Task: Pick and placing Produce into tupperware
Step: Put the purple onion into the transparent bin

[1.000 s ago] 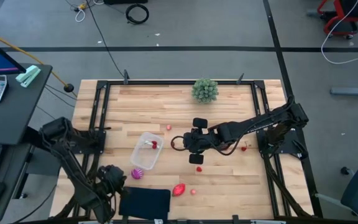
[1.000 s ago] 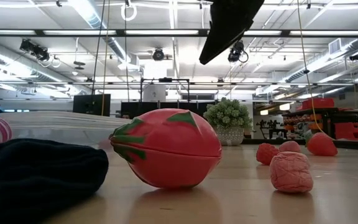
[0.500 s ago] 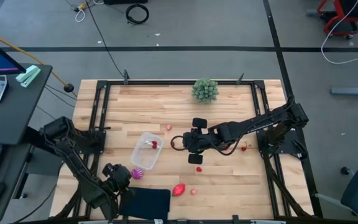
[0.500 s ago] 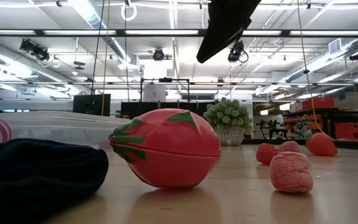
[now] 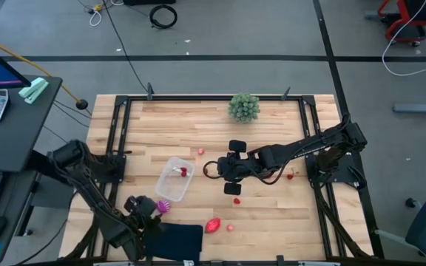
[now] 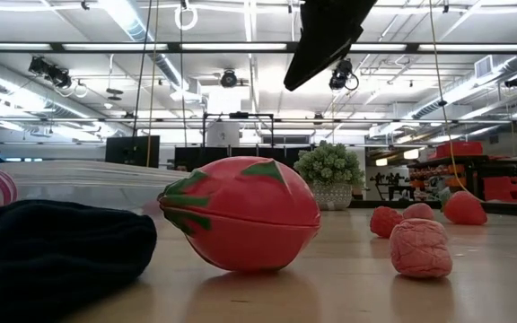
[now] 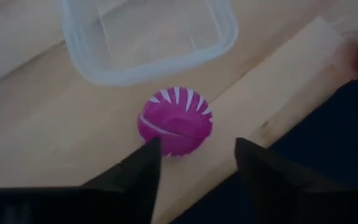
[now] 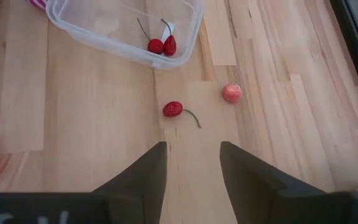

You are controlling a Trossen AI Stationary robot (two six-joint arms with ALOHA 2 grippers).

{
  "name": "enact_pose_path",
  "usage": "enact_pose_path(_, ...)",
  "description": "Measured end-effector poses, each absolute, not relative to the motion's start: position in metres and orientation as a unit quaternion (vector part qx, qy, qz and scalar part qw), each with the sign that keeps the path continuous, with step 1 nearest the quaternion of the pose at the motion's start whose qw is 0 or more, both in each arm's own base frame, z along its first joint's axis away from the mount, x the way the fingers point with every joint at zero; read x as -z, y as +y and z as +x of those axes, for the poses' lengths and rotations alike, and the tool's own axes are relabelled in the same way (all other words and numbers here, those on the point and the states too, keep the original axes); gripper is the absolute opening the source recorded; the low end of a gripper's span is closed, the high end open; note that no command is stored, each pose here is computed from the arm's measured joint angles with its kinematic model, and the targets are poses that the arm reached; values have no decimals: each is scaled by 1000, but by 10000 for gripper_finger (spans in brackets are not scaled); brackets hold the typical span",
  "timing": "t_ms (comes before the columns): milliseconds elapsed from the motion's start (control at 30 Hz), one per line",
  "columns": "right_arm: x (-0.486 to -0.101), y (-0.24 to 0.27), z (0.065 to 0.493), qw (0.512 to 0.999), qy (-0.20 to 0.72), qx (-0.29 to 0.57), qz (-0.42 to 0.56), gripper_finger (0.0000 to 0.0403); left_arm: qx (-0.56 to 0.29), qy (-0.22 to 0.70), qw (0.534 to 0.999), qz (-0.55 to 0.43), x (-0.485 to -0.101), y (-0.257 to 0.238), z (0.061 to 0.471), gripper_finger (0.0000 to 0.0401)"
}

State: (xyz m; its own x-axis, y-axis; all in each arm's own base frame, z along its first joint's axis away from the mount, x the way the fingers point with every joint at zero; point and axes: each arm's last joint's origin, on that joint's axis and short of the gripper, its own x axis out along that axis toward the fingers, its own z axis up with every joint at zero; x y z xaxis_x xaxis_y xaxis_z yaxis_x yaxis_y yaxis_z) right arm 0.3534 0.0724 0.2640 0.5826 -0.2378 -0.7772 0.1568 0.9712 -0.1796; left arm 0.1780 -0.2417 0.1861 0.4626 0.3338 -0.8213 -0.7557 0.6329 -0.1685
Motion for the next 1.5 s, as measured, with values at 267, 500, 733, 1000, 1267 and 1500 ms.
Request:
enact_pose_path(267, -264, 72, 353, 888, 443, 111, -46, 158, -356, 404, 811, -227, -154, -246, 191, 288)
enact_pose_path(500, -264, 72, 354, 889, 441, 111, -45, 158, -392, 407, 801, -197, -135, -239, 201, 299)
enact_pose_path(733, -264, 72, 354, 889, 442, 111, -46, 156, -402, 418, 797, -170, -128, -230, 211, 307)
enact_pose_path(1000, -264, 72, 354, 889, 442, 110, -46, 156, -416, 443, 773, -184, -123, -220, 218, 299)
enact_pose_path(1267, -264, 72, 354, 889, 441, 111, -46, 155, -413, 455, 759, -213, -123, -221, 222, 275)
enact_pose_path(1500, -264, 72, 354, 889, 441, 111, -46, 155, -411, 458, 758, -216, -124, -222, 222, 271)
